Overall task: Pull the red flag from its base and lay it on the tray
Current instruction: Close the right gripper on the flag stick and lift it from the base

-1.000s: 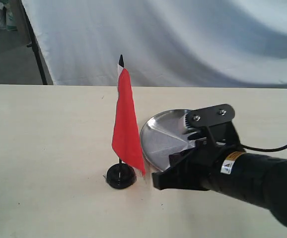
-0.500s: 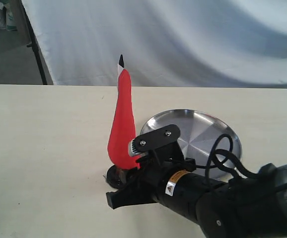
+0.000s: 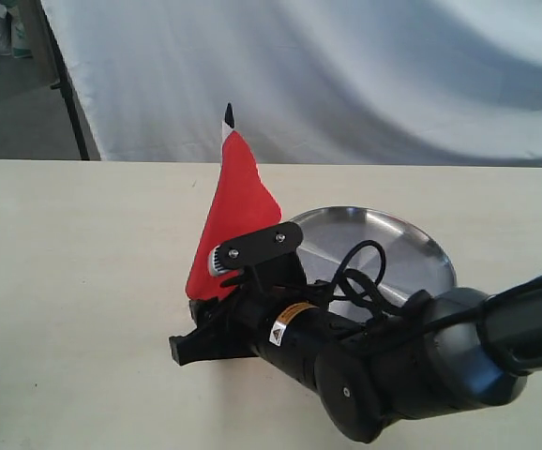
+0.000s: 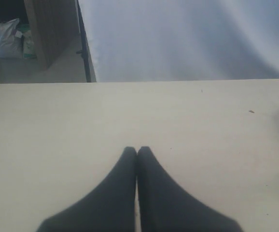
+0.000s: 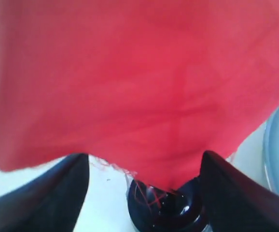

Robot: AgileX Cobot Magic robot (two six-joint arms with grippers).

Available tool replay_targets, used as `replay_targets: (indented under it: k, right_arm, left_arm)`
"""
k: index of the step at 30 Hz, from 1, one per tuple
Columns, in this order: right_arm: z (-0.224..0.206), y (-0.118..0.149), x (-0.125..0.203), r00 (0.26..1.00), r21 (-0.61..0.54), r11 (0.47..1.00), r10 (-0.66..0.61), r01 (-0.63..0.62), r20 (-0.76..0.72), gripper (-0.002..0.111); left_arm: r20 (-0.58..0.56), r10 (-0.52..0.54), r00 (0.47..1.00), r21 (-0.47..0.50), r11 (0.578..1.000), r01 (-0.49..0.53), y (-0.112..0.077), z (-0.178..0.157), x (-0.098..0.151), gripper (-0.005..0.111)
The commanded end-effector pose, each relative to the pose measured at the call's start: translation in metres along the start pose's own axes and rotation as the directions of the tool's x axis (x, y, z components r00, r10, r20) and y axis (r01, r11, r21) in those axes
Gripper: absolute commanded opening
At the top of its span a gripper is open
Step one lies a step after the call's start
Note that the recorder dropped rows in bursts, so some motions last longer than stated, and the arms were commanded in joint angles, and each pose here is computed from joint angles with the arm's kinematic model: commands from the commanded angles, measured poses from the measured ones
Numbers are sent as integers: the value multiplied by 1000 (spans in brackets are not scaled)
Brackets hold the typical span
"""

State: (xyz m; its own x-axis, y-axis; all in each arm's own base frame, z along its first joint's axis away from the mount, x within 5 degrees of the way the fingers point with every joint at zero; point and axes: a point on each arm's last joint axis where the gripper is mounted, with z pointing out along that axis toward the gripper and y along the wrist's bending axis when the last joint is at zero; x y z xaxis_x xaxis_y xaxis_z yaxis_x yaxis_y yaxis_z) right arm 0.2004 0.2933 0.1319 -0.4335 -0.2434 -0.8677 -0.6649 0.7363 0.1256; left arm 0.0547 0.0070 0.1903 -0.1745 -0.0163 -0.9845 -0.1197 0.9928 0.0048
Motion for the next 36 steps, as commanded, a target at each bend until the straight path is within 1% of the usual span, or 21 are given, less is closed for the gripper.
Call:
replay_targets:
  k: [1,5,7,9,12,15,16,29,36]
  right_arm:
    - [8,3,-3,999,-5,1000,-16,16,28,63]
    - [8,0,-6,997,6,999,-44,43,71,63]
    - [8,-1,-8,995,14,999,-53,52,88,60]
    - [8,-1,-9,994,19,998,-64,62,92,49]
    - [8,-1,-8,994,19,998,-68,67,86,24]
    - [8,-1,-8,994,19,998,-68,67,86,3]
    - [8,-1,-8,994,19,998,-68,67,86,0]
    - [6,-1,-12,992,18,997,-77,75,98,0]
    - [-3,1,-27,984,17,996,-87,86,157,0]
  left_arm:
    - [4,-5,1000,8,1000,5,0,0,1,0]
    - [4,-5,1000,8,1000,5,0,0,1,0]
    - [4,-5,1000,8,1000,5,0,0,1,0]
    - [4,-5,1000,8,1000,5,0,0,1,0]
    - [4,-5,1000,8,1000,5,0,0,1,0]
    - [4,-5,1000,8,1000,5,0,0,1,0]
    - [4,-5,1000,8,1000,5,0,0,1,0]
    - [4,-5,1000,8,1000,5,0,0,1,0]
    - [4,-5,1000,8,1000,5,0,0,1,0]
